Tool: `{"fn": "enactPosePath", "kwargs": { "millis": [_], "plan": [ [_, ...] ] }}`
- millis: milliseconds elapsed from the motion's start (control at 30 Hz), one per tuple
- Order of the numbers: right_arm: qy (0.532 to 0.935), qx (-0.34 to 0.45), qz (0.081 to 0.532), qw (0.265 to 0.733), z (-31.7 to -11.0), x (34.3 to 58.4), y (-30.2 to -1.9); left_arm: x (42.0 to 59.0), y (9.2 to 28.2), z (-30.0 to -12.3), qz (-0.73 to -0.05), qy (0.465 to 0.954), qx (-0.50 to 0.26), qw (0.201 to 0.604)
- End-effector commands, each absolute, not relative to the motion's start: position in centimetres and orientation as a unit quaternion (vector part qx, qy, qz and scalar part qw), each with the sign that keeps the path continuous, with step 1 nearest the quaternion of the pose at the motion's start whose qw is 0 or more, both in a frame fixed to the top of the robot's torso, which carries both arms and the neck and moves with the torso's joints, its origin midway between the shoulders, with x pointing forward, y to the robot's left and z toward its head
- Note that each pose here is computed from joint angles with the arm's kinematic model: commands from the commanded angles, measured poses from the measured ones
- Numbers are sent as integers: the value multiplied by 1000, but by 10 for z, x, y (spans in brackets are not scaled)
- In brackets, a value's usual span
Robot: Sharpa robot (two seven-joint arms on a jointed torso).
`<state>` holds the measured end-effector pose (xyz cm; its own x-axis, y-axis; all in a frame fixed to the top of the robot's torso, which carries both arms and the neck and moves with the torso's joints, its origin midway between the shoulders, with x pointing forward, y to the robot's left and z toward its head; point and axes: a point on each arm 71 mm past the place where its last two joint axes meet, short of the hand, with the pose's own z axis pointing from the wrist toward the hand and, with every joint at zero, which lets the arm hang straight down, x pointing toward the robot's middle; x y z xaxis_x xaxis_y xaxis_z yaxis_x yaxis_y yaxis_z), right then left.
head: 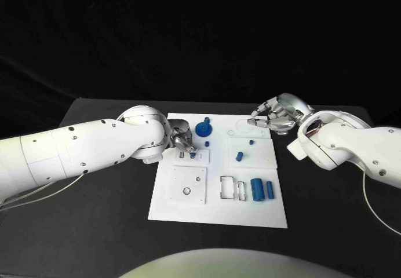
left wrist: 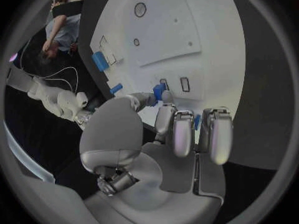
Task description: Assemble the parts on the task board
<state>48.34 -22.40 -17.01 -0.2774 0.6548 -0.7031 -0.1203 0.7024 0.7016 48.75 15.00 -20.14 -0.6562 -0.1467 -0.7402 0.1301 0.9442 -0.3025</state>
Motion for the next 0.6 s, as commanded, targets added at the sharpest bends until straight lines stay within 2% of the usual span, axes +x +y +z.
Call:
{"fn": "enactPosePath", "kwargs": {
  "millis": [33,600],
  "plan": [
    [726,177,340,571,-171,483,-223,485,149,-205,-158,903,11,399],
    [727,177,341,569,-172,483,-222,483,149,-205,-157,905,10,394]
  ]
}}
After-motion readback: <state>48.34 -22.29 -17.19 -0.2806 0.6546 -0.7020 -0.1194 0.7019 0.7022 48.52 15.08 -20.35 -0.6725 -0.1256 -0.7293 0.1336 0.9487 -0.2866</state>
